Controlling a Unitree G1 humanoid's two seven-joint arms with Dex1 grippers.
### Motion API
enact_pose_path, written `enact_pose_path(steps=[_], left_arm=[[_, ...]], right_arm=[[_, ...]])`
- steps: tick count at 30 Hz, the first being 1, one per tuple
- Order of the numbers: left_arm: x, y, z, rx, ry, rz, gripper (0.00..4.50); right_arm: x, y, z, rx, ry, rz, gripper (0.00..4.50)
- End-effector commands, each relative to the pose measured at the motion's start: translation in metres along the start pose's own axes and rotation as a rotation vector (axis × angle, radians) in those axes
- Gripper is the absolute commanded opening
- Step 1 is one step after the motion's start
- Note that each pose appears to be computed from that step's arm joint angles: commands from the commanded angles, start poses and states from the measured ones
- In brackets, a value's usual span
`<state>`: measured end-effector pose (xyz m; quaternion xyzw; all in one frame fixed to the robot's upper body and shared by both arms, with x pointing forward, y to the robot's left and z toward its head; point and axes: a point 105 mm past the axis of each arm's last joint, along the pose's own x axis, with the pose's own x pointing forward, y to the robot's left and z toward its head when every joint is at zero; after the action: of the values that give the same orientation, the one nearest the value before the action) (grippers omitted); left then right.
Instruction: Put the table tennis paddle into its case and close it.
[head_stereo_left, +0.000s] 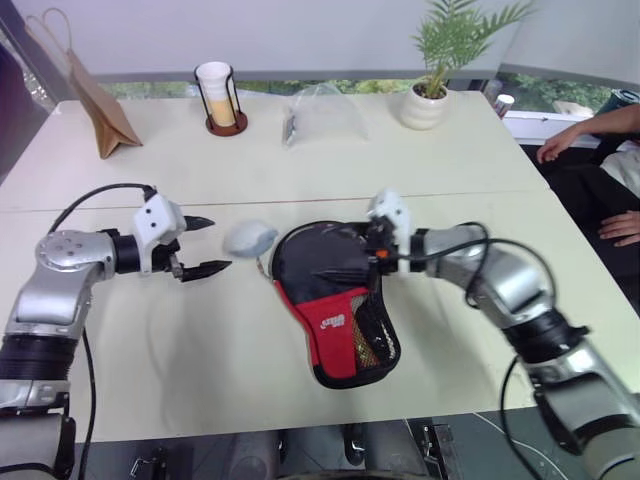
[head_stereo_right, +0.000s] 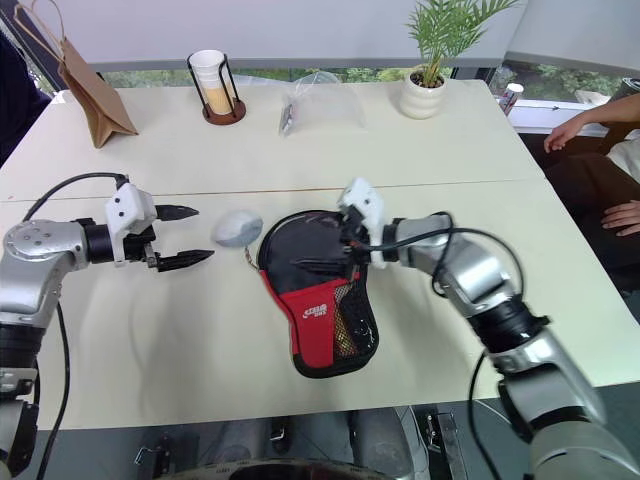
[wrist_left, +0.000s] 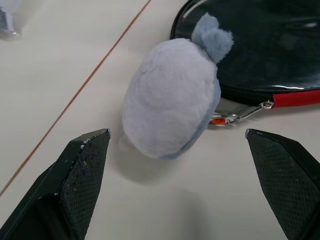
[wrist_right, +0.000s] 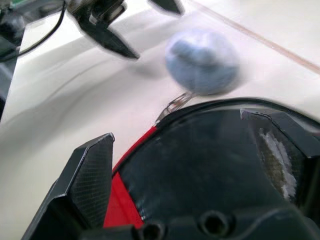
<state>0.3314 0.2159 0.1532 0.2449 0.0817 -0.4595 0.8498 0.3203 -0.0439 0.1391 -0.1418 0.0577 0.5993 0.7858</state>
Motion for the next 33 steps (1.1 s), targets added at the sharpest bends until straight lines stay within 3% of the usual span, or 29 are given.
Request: enact_pose_path(steps=[1, 6, 11, 25, 26, 28, 33], left_arm=[[0.0, 0.006, 0.009, 0.049, -0.02, 0.012, 4.5], [0.013, 0.009, 0.006, 0.061, -0.023, 0.007, 4.5], [0.026, 0.01, 0.005, 0.071, -0.031, -0.019, 4.5], [0.061, 0.018, -0.004, 0.163, 0.005, -0.019, 4.5], [0.063, 0.019, -0.002, 0.154, -0.002, -0.016, 3.92], [0.065, 0.021, -0.001, 0.146, -0.007, -0.015, 3.2], [0.072, 0.026, 0.004, 0.137, -0.01, -0.019, 0.63]], right_arm=[[0.001, -0.003, -0.004, -0.053, -0.008, -0.008, 4.43], [0.008, 0.008, -0.045, -0.075, 0.102, 0.026, 4.43], [0.012, 0.012, -0.067, -0.064, 0.156, 0.045, 4.43], [0.013, 0.008, -0.08, -0.072, 0.193, 0.033, 4.43], [0.013, 0.007, -0.08, -0.071, 0.193, 0.031, 4.5], [0.012, 0.007, -0.08, -0.072, 0.194, 0.029, 4.5], [0.013, 0.008, -0.081, -0.068, 0.198, 0.025, 4.5]])
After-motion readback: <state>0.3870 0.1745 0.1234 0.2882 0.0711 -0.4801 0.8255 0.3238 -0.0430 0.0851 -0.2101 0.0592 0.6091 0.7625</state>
